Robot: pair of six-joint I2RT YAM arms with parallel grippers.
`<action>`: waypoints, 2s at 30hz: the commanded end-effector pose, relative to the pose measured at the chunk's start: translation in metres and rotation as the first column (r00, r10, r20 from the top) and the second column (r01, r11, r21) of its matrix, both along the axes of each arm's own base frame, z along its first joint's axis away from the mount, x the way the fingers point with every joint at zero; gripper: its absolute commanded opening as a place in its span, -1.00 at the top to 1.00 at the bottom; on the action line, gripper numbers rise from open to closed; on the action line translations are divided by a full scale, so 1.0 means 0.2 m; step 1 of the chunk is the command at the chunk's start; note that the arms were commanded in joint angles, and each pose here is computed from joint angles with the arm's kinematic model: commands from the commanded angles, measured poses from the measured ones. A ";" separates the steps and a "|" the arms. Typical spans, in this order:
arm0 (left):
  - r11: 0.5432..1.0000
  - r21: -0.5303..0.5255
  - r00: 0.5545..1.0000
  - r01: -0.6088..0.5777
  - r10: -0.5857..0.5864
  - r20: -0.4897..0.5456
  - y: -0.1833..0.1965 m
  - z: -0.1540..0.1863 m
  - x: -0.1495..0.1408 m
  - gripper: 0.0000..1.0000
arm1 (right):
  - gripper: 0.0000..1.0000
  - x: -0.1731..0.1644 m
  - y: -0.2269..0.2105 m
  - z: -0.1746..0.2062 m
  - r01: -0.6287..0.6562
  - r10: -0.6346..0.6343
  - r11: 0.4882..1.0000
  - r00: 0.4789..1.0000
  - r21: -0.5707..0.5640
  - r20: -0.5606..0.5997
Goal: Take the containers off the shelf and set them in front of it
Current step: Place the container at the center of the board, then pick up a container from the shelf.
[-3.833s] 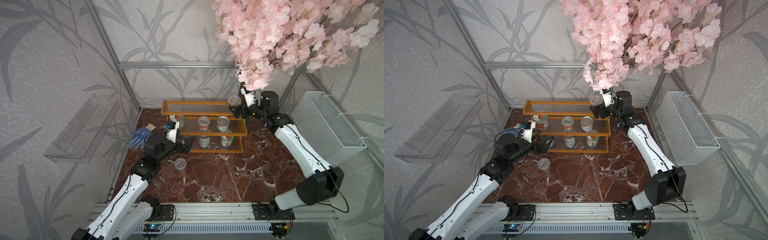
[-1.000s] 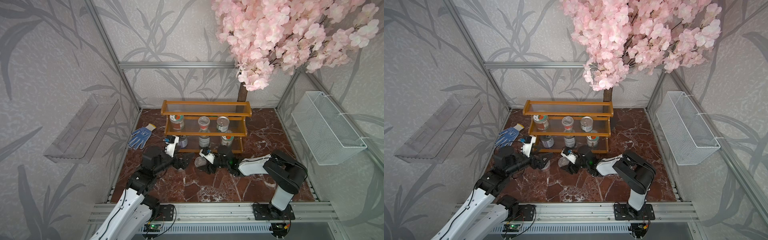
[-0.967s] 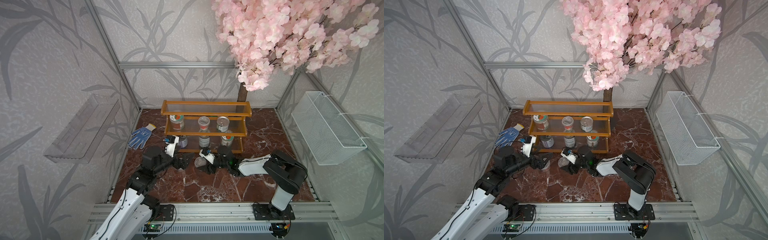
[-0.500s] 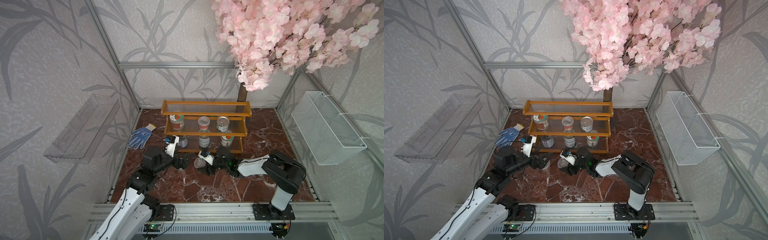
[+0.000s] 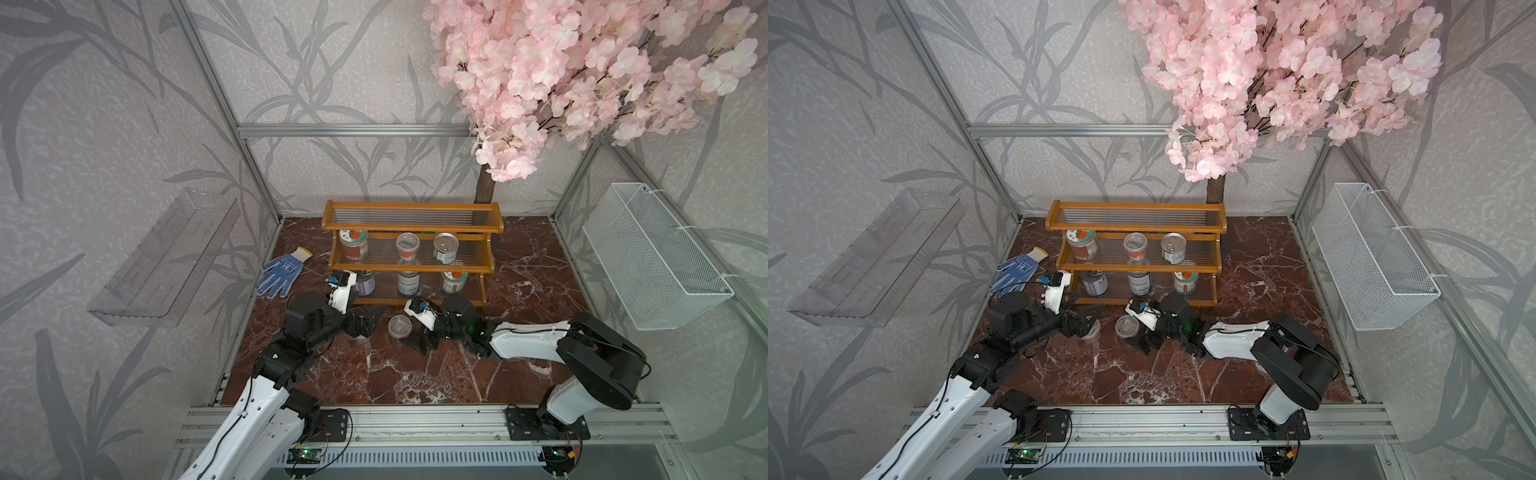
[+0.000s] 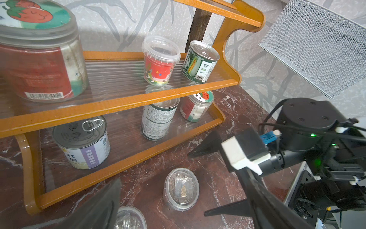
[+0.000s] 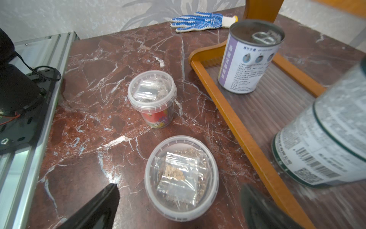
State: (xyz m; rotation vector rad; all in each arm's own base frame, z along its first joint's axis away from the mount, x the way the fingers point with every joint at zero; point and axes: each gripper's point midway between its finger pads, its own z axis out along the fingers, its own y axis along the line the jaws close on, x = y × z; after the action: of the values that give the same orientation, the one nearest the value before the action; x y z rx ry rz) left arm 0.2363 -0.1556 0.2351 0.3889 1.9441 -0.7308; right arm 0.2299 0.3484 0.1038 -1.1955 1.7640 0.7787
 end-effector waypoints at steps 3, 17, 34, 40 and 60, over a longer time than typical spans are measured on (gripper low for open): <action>1.000 0.015 1.000 -0.013 0.013 0.006 0.02 -0.01 0.00 -1.00 | -0.98 -0.01 -0.13 0.10 0.088 -0.088 0.996 0.996 -0.002 -0.004; 1.000 -0.005 1.000 -0.004 0.004 0.020 0.00 0.01 0.02 -1.00 | -0.98 0.41 -0.60 0.60 0.664 -0.670 0.741 0.740 0.098 0.057; 1.000 0.004 0.999 0.003 -0.003 0.033 0.01 0.05 0.00 -1.00 | -0.98 0.85 -0.62 0.74 0.762 -0.786 0.618 0.607 0.196 0.116; 1.000 0.016 1.000 0.005 -0.006 0.025 0.00 0.03 0.01 -1.00 | -0.98 0.93 -0.58 0.72 0.752 -0.779 0.626 0.616 0.207 0.115; 1.000 0.014 0.999 0.016 -0.017 0.030 -0.01 0.04 0.03 -1.00 | -0.57 1.03 -0.57 0.66 0.761 -0.786 0.619 0.604 0.194 0.133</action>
State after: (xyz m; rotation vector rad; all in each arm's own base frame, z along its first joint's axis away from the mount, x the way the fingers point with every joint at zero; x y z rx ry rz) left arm 0.2392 -0.1569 0.2238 0.3990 1.9776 -0.7229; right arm 0.4289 0.2343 0.2163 -0.3183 1.8492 0.1871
